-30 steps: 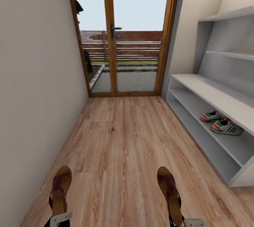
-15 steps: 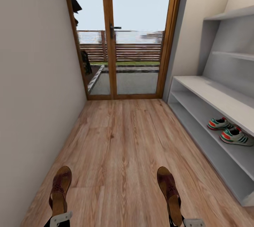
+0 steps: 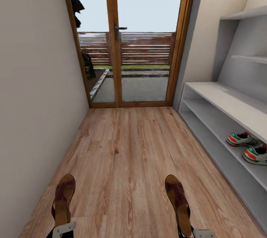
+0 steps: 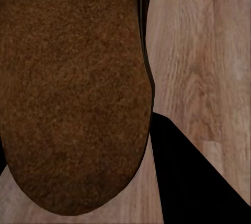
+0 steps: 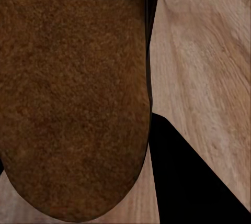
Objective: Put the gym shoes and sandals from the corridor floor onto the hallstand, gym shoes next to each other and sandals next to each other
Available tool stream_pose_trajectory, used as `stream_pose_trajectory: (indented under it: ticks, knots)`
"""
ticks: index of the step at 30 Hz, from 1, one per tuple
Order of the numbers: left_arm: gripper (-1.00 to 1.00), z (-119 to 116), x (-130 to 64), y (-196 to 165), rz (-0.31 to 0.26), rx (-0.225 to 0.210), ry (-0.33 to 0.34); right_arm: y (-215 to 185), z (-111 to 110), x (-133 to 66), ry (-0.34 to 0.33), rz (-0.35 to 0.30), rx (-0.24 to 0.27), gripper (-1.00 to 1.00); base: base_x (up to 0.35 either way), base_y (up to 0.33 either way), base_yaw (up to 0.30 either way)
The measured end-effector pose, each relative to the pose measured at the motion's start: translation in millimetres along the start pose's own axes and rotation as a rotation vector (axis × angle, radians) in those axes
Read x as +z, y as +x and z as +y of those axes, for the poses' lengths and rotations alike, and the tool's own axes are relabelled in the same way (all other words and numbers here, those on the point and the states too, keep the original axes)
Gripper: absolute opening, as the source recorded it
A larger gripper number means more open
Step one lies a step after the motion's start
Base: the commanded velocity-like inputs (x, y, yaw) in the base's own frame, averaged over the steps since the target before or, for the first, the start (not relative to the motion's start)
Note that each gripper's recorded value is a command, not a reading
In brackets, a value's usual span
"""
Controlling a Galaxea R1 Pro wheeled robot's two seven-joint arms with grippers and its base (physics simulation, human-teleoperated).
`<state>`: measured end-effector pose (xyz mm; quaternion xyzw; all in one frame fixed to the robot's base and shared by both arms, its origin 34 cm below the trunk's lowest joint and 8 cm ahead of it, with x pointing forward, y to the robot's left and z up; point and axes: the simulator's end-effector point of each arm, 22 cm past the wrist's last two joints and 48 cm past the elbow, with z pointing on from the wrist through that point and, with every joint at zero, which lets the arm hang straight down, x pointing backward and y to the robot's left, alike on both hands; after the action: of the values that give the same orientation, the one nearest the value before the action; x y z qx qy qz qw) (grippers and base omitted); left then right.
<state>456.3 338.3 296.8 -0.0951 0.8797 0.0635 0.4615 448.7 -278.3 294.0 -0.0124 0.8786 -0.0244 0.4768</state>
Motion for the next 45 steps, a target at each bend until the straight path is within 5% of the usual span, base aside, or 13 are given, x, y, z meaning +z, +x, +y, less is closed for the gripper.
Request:
stream_pose_trajectory:
  ticks: [21,45]
  knots:
    - [-1.0,0.3,0.0,-0.1,0.0,-0.003,-0.001,-0.3,0.0,0.0,0.0,-0.001,0.0,-1.0,0.338,0.0,-0.011]
    - [-1.0,-0.1,0.0,-9.4,-0.02,-0.013,-0.002,-9.5,-0.8,0.4,0.001,-0.022,0.0,-1.0,0.339,0.005,-0.179]
